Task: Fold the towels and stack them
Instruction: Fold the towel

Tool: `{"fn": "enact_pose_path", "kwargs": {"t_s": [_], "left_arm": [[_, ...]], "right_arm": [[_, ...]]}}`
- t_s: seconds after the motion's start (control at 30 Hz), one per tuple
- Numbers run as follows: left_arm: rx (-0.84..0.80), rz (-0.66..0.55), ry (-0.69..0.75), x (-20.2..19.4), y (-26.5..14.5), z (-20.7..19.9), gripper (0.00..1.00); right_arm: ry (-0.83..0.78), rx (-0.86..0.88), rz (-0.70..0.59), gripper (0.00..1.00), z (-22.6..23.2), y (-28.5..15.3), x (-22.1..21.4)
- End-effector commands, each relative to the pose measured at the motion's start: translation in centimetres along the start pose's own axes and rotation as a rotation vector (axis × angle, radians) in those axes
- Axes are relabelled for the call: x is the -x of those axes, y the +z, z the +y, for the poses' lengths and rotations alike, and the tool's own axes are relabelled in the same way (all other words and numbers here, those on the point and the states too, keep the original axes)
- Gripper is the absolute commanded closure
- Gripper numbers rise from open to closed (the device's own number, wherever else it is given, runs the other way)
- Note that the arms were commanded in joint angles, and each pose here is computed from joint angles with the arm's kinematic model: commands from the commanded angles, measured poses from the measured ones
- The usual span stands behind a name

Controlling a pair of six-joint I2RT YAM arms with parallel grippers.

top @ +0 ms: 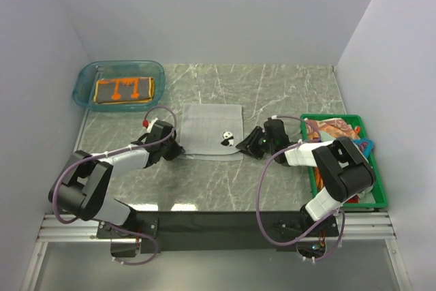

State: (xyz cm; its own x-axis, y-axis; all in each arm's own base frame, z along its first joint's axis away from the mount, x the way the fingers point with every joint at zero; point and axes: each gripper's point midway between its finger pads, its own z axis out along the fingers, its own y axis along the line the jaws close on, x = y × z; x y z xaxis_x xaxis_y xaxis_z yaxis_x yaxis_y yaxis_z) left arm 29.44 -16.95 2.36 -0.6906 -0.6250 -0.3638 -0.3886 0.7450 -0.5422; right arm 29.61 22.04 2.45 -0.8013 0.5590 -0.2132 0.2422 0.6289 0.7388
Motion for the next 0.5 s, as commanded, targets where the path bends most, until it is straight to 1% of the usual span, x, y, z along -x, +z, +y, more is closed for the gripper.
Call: {"fn": "enact_pose_path", "kwargs": {"t_s": [0.0, 0.07, 0.1, 0.17, 0.2, 0.27, 0.33, 0.4, 0.47], "left_arm": [[-0.016, -0.034, 0.014, 0.6, -0.7, -0.3, 0.97], [-0.024, -0.041, 0.016, 0.8, -0.8, -0.7, 0.98], [-0.010, -0.032, 0.017, 0.6, -0.9, -0.3, 0.99], [-0.013, -0.041, 0.026, 1.0, -1.1, -0.7, 0.99], [-0.013, -0.044, 0.028, 1.3, -1.1, -1.0, 0.99], [-0.012, -0.049, 0.037, 1.6, -1.2, -1.4, 0.99], [-0.016, -0.054, 0.044, 2.1, -1.3, -2.1, 0.99], [-0.026, -0.073, 0.050, 3.1, -1.7, -3.1, 0.99], [-0.016, -0.085, 0.056, 3.9, -2.3, -3.4, 0.99]], "right_arm": [[0.007, -0.030, -0.018, 0.60, -0.5, 0.1, 0.1], [0.003, -0.032, -0.020, 0.63, -0.4, 0.1, 0.2], [-0.002, -0.030, -0.022, 0.71, -0.3, 0.1, 0.3], [-0.009, -0.026, -0.029, 0.82, 0.1, 0.0, 0.7], [-0.018, -0.025, -0.030, 0.91, 0.3, -0.1, 0.8], [-0.031, -0.021, -0.042, 0.99, 1.0, -0.3, 1.3], [-0.049, -0.031, -0.046, 1.00, 1.3, -0.5, 1.6], [-0.072, -0.006, -0.067, 1.00, 2.8, -1.0, 2.4], [-0.087, 0.013, -0.081, 1.00, 4.1, -1.8, 2.9]]}}
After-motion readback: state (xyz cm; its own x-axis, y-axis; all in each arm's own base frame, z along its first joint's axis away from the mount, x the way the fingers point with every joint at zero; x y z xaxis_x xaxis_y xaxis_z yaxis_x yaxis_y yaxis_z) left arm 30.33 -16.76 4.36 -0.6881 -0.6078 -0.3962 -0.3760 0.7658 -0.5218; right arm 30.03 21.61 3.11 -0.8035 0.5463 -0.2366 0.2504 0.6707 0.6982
